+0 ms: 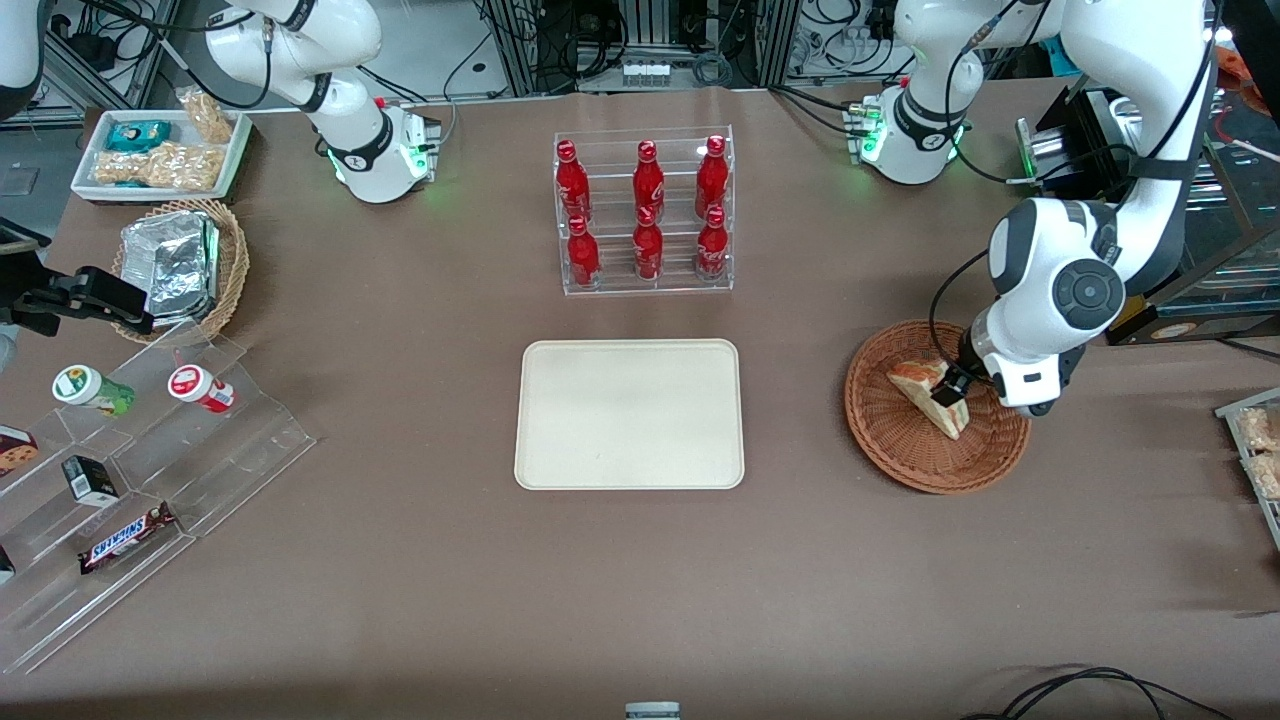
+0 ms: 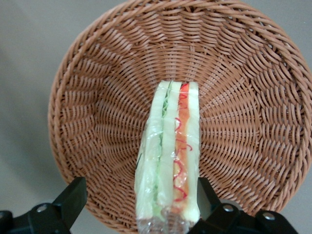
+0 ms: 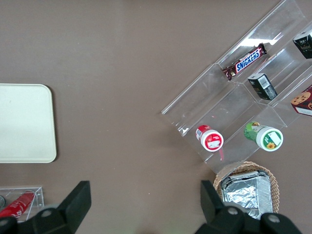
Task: Place sandwich from basket to tray
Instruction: 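Lower the open left gripper around the wrapped sandwich, then close the left gripper on the sandwich and lift it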
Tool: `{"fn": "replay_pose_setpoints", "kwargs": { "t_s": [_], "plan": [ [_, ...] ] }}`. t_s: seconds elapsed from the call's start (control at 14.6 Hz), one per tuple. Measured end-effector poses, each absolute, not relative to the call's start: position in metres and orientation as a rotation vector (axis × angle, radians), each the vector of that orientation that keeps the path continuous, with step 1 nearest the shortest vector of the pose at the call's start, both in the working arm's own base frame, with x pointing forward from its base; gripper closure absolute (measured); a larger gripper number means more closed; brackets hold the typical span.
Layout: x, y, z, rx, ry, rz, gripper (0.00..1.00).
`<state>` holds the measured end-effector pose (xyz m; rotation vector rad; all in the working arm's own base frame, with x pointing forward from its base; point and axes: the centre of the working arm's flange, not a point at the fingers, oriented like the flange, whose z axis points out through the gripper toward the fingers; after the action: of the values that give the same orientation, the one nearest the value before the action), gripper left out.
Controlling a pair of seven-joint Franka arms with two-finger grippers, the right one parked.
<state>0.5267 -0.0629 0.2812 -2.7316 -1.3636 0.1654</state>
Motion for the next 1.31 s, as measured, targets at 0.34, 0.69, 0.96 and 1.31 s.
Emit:
{"fn": "replay_pose_setpoints", "kwargs": {
  "t_s": [0.34, 0.69, 0.96, 1.31],
  "plan": [
    [0.534, -0.069, 0.281, -2.754, -1.365, 0.131, 0.0],
    [0.532, -0.08, 0.268, -2.757, -1.341, 0.157, 0.0],
    [0.532, -0.085, 0.261, -2.751, -1.345, 0.167, 0.21],
    [0.545, -0.085, 0.286, -2.77, -1.346, 0.108, 0.67]
  ]
}}
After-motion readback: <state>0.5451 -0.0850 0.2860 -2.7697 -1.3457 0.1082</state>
